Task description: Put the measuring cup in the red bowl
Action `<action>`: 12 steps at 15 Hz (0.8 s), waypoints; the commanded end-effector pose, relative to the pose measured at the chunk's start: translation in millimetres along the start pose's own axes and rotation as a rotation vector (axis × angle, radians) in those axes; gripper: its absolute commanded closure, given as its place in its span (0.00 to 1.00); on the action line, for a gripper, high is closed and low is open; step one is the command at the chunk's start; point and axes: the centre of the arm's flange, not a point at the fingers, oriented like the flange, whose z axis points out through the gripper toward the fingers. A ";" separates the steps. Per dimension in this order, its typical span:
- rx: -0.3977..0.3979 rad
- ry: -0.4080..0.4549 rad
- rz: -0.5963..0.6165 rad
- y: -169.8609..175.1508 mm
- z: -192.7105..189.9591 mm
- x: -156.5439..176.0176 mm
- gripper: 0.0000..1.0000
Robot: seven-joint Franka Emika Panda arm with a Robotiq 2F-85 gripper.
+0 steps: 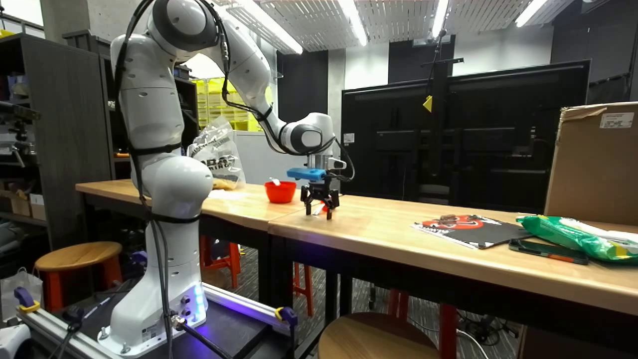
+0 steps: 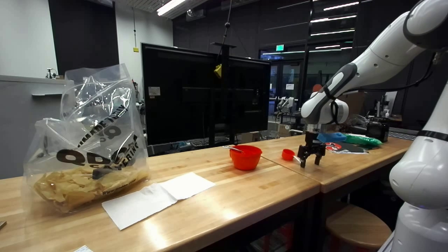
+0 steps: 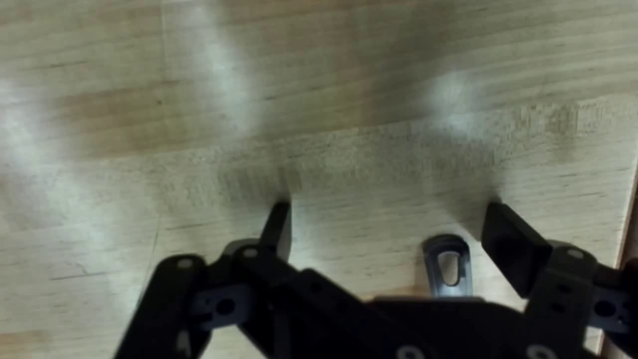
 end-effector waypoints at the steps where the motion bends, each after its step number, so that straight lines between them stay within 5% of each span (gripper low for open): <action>1: -0.036 0.034 -0.019 14.6 19.6 -19.1 0.00; 2: -0.012 0.052 -0.003 -19.4 -38.7 14.1 0.00; 7: -0.041 0.136 -0.003 -45.6 -110.4 46.2 0.00; 12: -0.041 0.149 0.021 -59.4 -141.1 54.6 0.00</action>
